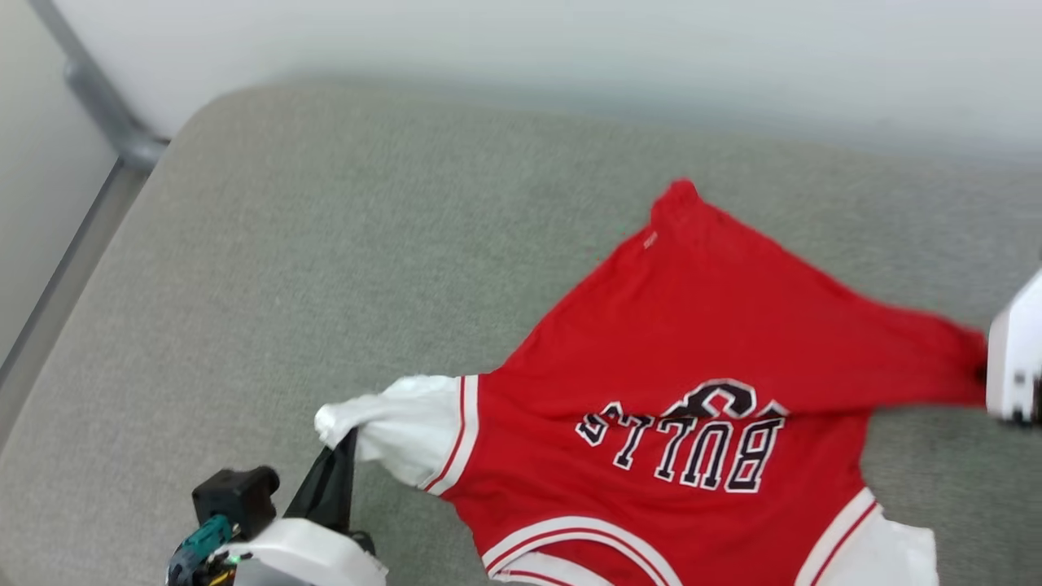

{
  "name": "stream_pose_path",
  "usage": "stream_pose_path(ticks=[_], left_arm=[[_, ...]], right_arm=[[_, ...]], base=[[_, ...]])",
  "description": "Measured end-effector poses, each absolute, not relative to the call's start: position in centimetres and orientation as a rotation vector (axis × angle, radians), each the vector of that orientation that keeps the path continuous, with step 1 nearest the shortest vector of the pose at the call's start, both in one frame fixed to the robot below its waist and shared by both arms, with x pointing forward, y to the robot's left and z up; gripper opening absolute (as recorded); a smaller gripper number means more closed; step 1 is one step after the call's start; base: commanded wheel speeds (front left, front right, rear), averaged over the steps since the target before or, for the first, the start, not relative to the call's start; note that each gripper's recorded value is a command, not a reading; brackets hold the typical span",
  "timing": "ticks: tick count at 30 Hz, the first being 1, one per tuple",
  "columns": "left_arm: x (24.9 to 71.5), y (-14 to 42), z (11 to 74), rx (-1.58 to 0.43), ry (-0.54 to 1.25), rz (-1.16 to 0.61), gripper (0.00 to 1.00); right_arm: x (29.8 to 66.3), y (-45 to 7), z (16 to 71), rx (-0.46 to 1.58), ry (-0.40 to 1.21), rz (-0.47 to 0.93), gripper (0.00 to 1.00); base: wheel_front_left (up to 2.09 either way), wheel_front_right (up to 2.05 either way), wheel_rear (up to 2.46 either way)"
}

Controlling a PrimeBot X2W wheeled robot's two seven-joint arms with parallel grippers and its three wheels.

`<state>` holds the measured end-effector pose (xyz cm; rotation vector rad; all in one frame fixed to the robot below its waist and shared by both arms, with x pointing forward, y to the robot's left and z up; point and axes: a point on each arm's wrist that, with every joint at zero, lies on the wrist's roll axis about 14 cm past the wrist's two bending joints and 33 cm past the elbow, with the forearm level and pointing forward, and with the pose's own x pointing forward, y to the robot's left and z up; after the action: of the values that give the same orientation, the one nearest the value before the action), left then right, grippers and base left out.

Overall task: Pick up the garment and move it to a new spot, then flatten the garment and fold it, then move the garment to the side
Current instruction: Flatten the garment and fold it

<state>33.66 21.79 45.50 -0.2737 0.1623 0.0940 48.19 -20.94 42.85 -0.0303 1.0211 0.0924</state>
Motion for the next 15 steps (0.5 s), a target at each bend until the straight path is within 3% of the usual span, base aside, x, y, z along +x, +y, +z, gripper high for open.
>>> stream_pose_path(ticks=[8, 9, 15], left_arm=[[32.9, 20.3, 45.9, -0.27, 0.171, 0.042, 0.0], [33.0, 19.8, 45.9, -0.265, 0.178, 0.022, 0.0], [33.7, 19.2, 45.7, -0.259, 0.198, -0.004, 0.0]], right_arm=[[35.8, -24.9, 40.8, 0.087, 1.056, 0.01, 0.0], [31.7, -25.2, 39.9, 0.15, 1.075, -0.027, 0.0], [25.6, -25.0, 38.2, 0.265, 1.128, -0.104, 0.0]], base=[[0.0, 0.0, 0.0], [0.0, 0.0, 0.0], [0.0, 0.0, 0.0]])
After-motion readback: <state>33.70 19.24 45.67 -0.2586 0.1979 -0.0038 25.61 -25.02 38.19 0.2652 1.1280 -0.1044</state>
